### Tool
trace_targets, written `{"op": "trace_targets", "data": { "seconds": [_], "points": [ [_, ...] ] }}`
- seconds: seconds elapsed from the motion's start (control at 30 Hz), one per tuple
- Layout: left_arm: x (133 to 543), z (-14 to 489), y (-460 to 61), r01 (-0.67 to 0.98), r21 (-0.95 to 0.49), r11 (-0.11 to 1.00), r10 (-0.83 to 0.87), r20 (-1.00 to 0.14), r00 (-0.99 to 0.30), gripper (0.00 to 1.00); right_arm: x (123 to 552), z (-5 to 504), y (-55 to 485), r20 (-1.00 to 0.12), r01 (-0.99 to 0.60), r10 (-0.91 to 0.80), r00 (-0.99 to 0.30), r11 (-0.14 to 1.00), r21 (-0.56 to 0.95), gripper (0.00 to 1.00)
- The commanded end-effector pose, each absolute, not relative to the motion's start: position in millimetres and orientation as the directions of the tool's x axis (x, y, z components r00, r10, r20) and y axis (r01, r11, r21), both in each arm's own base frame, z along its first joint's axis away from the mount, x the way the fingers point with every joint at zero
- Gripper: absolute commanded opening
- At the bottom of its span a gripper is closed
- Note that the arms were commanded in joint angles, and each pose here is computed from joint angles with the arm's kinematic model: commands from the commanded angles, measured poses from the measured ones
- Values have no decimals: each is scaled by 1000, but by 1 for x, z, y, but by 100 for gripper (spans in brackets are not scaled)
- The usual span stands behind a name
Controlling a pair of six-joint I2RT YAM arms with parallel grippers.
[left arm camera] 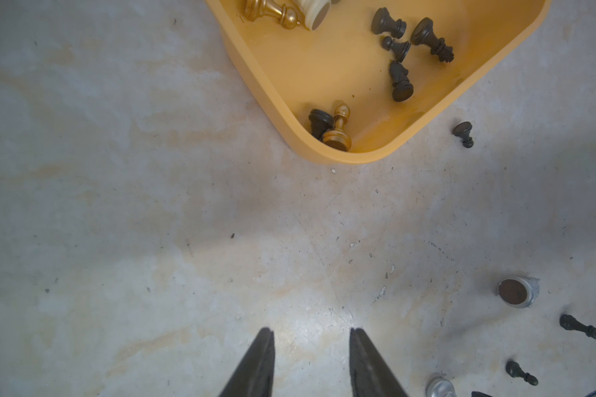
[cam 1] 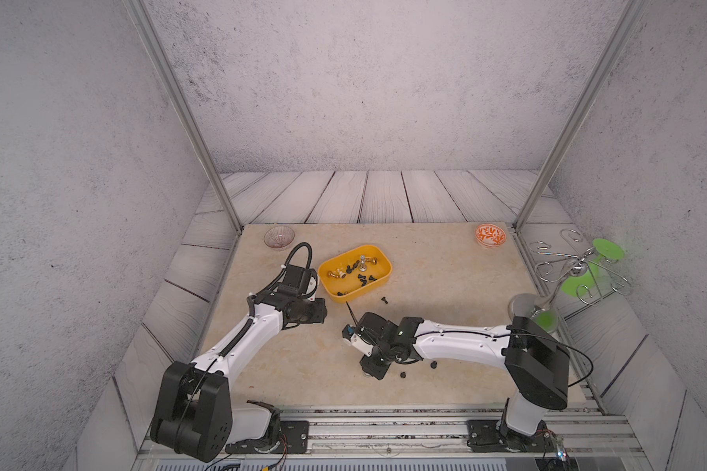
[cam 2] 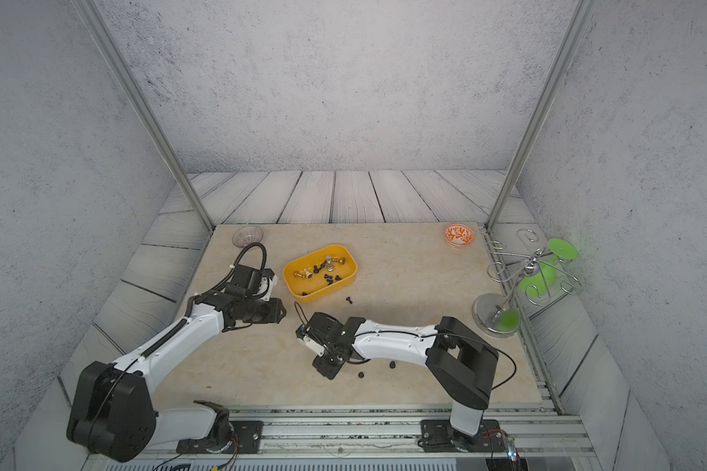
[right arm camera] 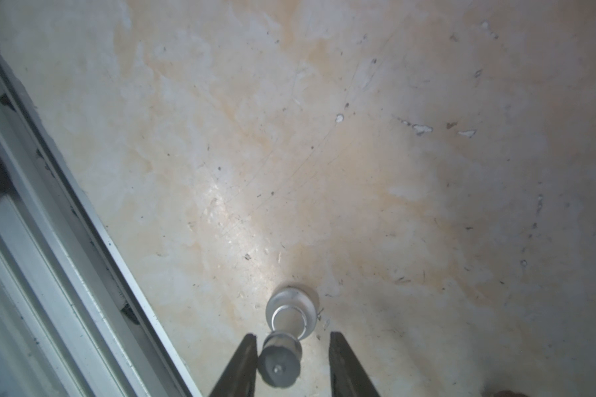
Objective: Put the chess pieces into the storage box
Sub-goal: Pick up the chess piece at the center of the board.
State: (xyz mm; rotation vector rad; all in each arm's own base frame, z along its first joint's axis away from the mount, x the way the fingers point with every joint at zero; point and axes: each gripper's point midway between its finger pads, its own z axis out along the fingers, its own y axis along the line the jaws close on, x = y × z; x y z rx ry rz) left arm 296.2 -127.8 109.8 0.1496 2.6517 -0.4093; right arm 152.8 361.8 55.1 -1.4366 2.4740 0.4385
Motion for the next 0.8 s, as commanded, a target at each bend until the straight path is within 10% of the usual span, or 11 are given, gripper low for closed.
{"op": "trace_targets", "data": {
  "seconds": [0.0,0.77],
  "points": [
    [294,112,-125,160,-269,950,24,-448,-894,39,152,43,358,-315,-877,-821,-476,467,109,37],
    [293,110,-125,160,-265,951,27,-443,-896,40,157,47,356,-346,-859,-792,-503,504,95,20]
  ]
}}
